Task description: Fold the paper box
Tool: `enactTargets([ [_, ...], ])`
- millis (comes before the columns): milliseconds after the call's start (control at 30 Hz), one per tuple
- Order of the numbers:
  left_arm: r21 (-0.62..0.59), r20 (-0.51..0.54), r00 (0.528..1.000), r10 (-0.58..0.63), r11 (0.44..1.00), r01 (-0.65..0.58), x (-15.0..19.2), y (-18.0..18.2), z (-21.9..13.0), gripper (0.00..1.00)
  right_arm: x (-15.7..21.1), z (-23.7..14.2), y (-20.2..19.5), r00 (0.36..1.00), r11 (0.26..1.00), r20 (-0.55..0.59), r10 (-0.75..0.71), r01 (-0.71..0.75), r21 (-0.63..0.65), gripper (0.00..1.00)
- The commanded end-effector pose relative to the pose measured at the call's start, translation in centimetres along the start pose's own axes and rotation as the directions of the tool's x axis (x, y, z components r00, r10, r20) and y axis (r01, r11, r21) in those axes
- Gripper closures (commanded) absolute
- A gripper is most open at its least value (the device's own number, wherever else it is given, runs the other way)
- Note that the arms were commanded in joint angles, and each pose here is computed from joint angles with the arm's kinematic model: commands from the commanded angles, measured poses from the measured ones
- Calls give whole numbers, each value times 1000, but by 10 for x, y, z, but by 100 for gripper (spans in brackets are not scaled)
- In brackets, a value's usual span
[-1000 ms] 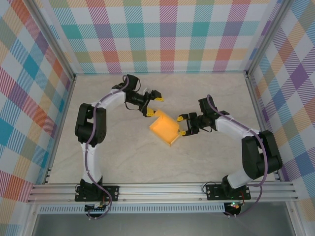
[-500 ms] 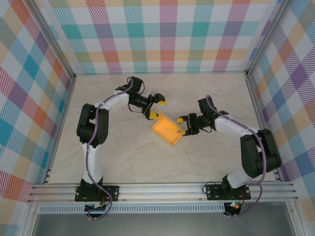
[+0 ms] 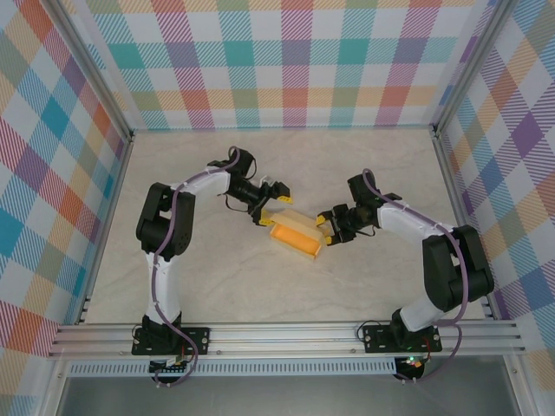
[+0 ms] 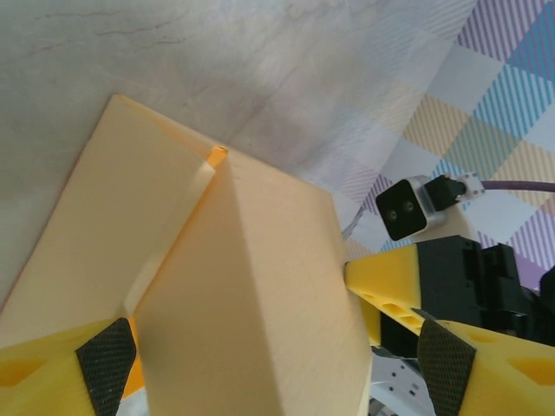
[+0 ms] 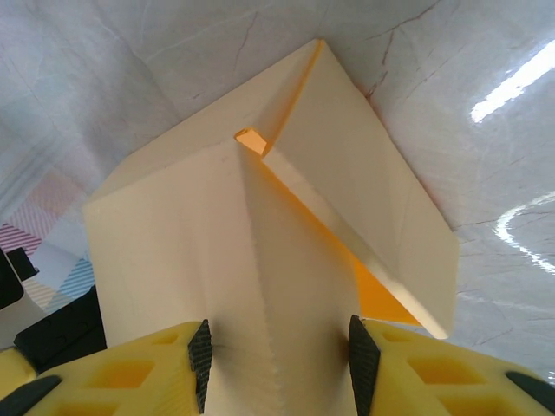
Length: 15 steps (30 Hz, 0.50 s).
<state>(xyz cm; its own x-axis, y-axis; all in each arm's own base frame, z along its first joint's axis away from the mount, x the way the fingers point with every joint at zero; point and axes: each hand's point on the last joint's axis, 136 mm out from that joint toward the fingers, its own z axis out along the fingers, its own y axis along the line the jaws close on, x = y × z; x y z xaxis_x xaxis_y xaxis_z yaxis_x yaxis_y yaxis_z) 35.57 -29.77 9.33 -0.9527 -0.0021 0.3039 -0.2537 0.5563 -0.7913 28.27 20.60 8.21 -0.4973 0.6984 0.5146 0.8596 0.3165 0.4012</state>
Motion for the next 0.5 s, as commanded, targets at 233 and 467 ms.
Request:
enactTargets([
  [233,-97,7,998,63,993,-62,12,13,-4,13,0,-11,-8,996,995,55,-74,70,67,52],
  [467,-107,65,993,97,990,-90,4,9,-26,14,1,-15,-9,994,994,68,-86,82,67,52],
])
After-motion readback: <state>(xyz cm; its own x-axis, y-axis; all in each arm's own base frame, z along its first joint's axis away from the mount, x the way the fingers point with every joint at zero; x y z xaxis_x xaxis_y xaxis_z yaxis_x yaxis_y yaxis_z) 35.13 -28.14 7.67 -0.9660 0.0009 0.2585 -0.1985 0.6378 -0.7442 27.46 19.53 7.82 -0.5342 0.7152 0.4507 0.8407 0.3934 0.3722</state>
